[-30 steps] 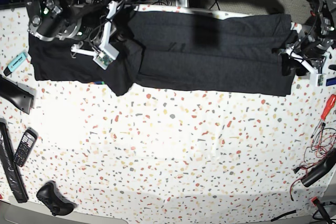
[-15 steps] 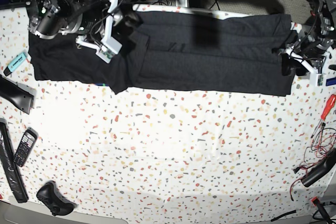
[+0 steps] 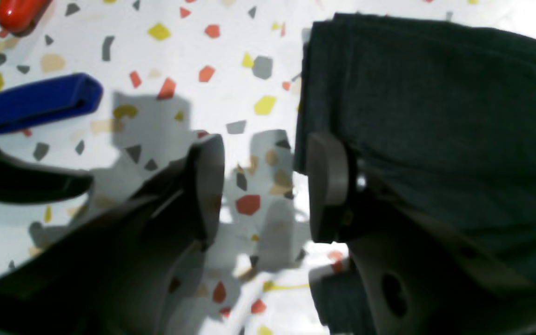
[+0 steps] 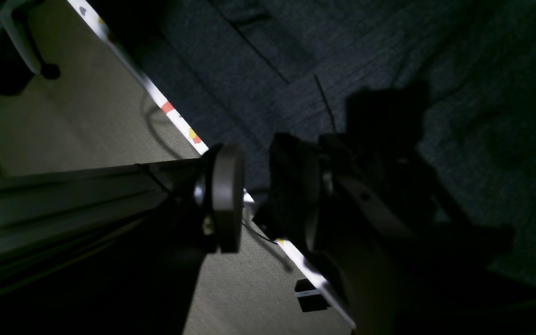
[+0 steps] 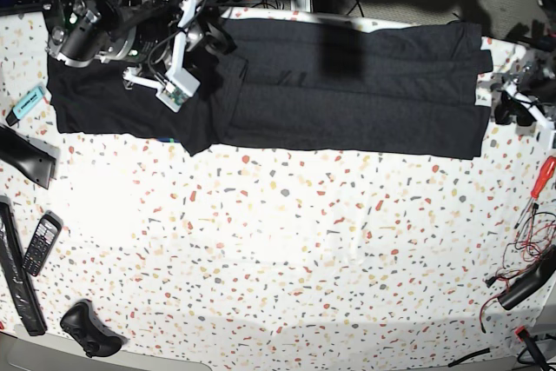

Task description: Fold the T-shirt properly

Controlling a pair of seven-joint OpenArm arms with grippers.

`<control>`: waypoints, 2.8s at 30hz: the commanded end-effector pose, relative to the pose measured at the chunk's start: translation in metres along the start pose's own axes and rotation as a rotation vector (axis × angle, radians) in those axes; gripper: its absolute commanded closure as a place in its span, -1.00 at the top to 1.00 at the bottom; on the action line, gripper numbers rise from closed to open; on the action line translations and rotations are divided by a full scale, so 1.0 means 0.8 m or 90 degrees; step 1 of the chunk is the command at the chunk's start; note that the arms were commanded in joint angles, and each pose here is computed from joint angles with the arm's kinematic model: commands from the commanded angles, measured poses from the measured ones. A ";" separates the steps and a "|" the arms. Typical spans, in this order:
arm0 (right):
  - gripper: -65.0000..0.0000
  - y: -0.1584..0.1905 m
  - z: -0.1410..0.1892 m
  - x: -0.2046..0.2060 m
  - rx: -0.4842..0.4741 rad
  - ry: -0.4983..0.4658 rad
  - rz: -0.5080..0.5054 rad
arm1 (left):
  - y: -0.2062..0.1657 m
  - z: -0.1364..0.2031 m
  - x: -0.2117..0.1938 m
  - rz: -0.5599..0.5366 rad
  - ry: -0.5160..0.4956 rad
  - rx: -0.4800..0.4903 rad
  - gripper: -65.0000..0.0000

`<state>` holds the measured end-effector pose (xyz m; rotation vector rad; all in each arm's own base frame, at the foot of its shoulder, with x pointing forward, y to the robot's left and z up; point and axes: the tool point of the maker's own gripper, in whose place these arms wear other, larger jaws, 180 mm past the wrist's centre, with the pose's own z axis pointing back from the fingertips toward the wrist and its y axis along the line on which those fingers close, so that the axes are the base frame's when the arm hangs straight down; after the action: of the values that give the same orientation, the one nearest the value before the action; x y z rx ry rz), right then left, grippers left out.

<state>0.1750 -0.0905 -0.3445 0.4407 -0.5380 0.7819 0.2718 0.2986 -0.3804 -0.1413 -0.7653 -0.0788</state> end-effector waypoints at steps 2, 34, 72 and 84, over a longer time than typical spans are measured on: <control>-0.38 0.000 0.006 0.013 0.001 -0.025 0.013 | 0.007 0.013 0.019 -0.008 -0.016 -0.010 -0.15; -0.38 -0.001 0.006 0.017 -0.001 -0.032 0.015 | -0.117 -0.029 -0.053 0.255 -0.010 -0.272 -0.15; -0.38 -0.006 0.006 0.016 -0.013 -0.028 0.021 | -0.094 0.001 0.052 0.124 -0.182 -0.192 -1.00; -0.38 -0.021 0.010 0.039 -0.033 -0.054 0.041 | -0.248 0.058 0.079 0.126 -0.229 -0.341 -1.00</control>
<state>0.1991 -0.0920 -0.3329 0.3995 -0.6101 0.7985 0.2560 0.1076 -0.2995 -0.7400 -1.0134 -0.0605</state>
